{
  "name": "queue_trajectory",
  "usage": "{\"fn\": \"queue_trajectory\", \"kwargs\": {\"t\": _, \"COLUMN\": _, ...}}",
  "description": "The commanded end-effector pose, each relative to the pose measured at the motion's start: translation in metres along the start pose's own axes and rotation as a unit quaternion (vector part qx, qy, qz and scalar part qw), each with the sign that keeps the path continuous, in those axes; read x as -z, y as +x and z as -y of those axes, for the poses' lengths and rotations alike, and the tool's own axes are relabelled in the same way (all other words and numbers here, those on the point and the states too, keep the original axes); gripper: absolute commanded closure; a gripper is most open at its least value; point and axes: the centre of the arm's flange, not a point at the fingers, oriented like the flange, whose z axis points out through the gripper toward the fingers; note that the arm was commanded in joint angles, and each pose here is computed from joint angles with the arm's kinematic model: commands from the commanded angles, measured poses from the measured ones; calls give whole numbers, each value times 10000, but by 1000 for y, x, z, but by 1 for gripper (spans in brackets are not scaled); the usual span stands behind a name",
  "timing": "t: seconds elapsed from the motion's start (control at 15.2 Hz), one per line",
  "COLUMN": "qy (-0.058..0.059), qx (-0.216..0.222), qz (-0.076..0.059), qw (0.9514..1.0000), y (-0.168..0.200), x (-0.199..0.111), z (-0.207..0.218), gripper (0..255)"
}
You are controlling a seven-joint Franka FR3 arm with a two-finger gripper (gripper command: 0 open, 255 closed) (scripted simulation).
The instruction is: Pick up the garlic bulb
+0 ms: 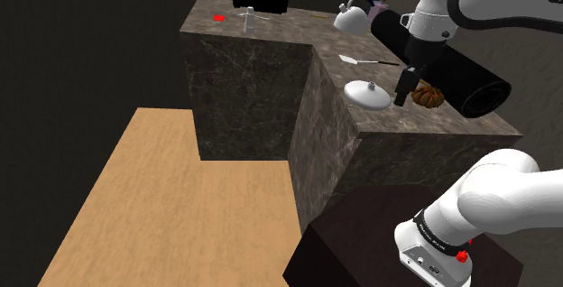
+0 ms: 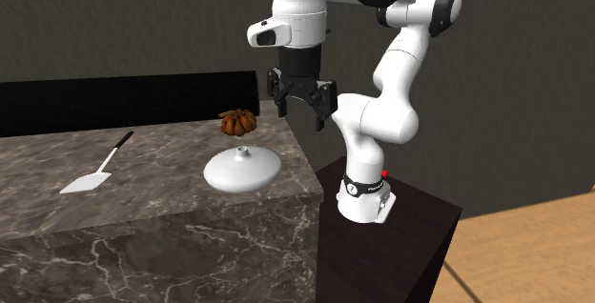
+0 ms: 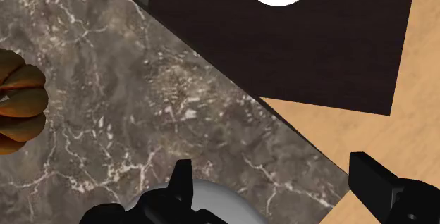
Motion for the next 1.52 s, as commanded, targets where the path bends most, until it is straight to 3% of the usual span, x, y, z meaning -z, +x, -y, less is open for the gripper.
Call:
{"fn": "queue_trajectory", "kwargs": {"t": 0.0, "qy": 0, "qx": 0, "qz": 0, "qw": 10000, "y": 0, "x": 0, "z": 0, "gripper": 0}}
{"fn": "queue_trajectory", "kwargs": {"t": 1.19, "qy": 50, "qx": -590, "qz": -488, "qw": 9970, "y": -43, "x": -10, "z": -236, "gripper": 0}}
{"fn": "queue_trajectory", "kwargs": {"t": 1.45, "qy": 51, "qx": -600, "qz": -496, "qw": 9970, "y": -42, "x": -26, "z": -239, "gripper": 0}}
